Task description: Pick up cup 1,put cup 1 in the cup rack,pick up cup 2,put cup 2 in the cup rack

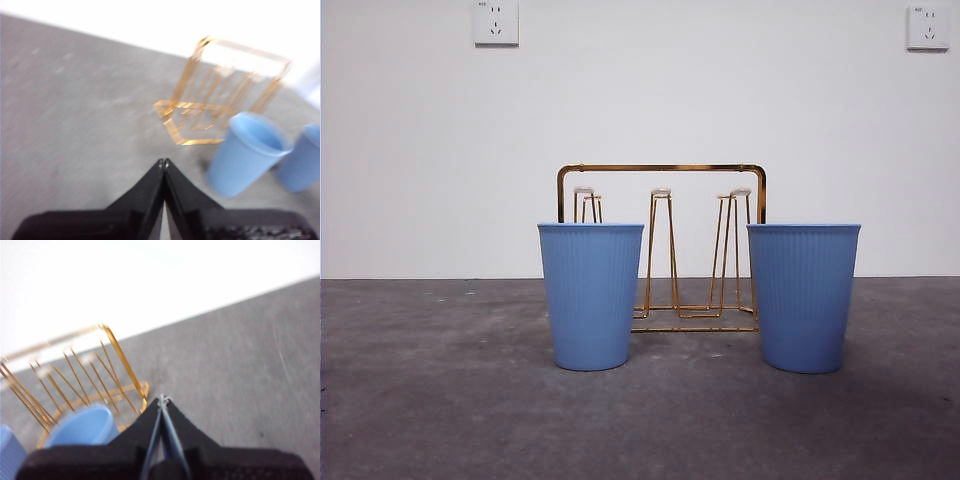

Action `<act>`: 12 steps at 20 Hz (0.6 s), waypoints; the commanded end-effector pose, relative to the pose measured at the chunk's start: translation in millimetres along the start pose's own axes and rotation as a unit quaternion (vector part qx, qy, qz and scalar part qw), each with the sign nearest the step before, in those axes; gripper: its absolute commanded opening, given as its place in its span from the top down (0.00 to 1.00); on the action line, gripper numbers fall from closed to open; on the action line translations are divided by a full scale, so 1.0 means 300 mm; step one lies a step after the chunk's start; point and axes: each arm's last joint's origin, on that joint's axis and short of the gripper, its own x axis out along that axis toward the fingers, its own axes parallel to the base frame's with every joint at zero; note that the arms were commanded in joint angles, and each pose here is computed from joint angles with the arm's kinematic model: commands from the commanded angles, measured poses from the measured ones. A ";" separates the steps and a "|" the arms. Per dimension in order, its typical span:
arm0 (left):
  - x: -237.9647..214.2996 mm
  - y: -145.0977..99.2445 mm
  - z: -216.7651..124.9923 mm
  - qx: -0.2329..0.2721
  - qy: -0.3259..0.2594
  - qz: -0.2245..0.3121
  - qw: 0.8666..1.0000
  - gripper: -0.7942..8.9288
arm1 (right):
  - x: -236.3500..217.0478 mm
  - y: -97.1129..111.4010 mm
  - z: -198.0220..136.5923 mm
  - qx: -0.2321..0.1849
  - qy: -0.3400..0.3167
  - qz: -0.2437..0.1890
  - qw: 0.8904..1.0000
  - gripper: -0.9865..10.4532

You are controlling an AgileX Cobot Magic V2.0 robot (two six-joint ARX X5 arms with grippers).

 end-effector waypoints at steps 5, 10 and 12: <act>-0.038 -0.059 0.108 0.002 -0.004 -0.059 0.998 0.92 | -0.016 0.056 0.146 -0.009 0.071 0.013 0.997 0.92; -0.060 -0.104 0.203 0.009 0.015 -0.098 0.995 0.92 | 0.001 0.095 0.247 -0.047 0.156 0.044 0.986 0.92; -0.063 -0.120 0.239 0.014 0.029 -0.117 0.993 0.92 | 0.011 0.109 0.287 -0.059 0.187 0.053 0.979 0.92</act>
